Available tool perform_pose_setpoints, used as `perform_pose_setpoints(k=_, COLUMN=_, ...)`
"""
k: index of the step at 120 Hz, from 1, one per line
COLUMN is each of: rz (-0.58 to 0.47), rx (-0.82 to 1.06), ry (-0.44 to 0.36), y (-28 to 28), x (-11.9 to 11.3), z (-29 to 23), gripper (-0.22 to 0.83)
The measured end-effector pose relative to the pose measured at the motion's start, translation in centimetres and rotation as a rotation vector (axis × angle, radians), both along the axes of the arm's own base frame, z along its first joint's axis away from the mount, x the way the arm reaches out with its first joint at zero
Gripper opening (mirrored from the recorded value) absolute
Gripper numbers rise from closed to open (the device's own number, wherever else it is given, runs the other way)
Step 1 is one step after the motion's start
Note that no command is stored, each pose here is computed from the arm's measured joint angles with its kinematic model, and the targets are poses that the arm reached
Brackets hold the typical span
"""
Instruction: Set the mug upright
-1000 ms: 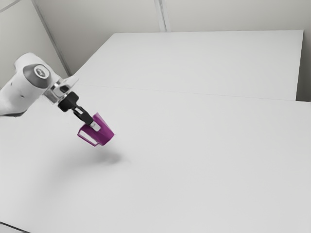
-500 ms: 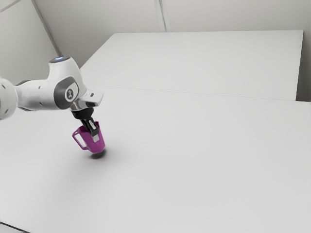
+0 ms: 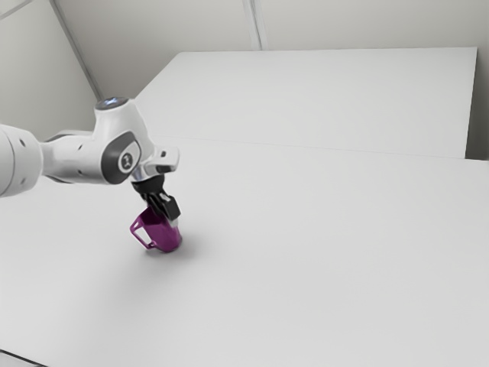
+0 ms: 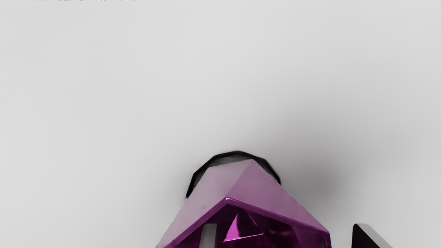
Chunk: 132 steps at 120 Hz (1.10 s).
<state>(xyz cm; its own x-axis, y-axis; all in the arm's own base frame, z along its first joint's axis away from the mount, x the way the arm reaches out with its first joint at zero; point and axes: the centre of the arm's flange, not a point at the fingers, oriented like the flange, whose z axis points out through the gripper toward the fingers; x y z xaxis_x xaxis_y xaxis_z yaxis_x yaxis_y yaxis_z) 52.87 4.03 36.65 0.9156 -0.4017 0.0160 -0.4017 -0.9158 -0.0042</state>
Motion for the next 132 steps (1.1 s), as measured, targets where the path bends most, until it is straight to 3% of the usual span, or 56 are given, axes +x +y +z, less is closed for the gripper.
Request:
perform_pose_setpoints(k=19, rz=0.044, rx=0.003, ry=-0.054, y=0.7, x=0.6, z=5.2, gripper=0.53)
perform_pose_setpoints(k=42, rz=0.075, rx=-0.011, ry=-0.109, y=0.8, x=5.4, z=14.2, gripper=0.58)
perform_pose_setpoints(k=62, rz=0.11, rx=-0.026, ry=-0.134, y=0.8, x=8.3, z=20.8, gripper=0.6)
perform_pose_setpoints(k=80, rz=0.137, rx=-0.036, ry=-0.106, y=0.5, x=8.0, z=23.6, gripper=0.61)
perform_pose_setpoints(k=132, rz=0.19, rx=-0.042, ry=-0.029, y=0.4, x=7.1, z=23.5, gripper=0.61)
